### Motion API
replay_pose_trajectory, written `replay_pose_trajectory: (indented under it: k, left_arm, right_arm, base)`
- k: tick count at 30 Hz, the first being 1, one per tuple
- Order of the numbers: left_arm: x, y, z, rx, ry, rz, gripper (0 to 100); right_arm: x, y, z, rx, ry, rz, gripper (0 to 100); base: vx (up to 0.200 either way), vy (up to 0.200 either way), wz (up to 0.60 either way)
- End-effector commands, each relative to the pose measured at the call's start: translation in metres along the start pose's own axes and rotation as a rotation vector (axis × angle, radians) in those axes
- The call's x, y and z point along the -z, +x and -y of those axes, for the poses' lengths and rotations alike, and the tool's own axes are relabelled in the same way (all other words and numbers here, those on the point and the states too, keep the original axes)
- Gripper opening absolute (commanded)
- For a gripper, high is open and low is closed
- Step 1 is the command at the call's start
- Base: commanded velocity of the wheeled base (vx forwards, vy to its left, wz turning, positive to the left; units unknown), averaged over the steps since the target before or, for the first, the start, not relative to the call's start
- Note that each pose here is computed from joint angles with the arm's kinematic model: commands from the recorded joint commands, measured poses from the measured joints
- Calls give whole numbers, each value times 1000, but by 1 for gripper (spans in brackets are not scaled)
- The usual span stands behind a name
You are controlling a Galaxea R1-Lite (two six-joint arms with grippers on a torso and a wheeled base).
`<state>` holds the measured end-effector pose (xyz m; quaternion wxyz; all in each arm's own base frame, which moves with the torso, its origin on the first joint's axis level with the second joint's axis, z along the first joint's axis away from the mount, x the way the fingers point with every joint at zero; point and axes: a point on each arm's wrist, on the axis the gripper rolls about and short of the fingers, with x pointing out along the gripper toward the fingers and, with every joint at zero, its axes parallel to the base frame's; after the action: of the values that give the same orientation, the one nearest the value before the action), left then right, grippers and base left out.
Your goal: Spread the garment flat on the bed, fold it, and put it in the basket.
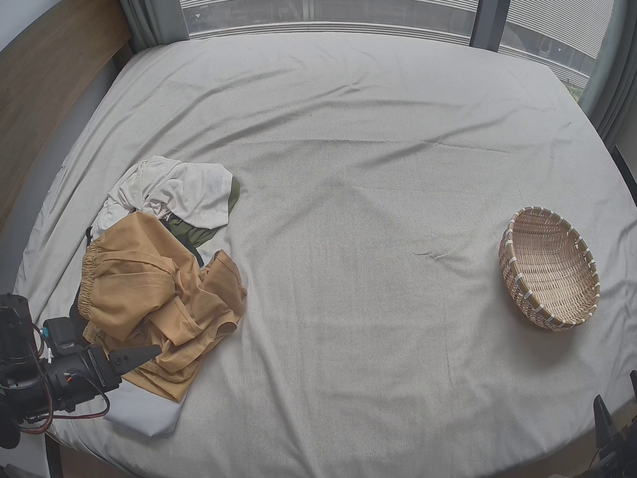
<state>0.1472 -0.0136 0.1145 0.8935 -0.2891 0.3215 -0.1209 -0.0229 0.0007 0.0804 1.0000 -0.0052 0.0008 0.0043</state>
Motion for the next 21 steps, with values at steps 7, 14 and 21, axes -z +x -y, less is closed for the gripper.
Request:
replay_pose_trajectory:
  k: [7,14,21]
  left_arm:
    - [2,24,-15,-62,-57,-104,100]
    - [0,40,-22,-70,-56,-107,100]
    - [6,60,-36,-106,-73,-153,100]
  right_arm:
    - [5,0,0,-1,0,-1,100]
    - [5,0,0,1,0,-1,100]
    - [5,0,0,-1,0,-1,100]
  base:
    - [0,0,0]
    - [0,0,0]
    - [0,0,0]
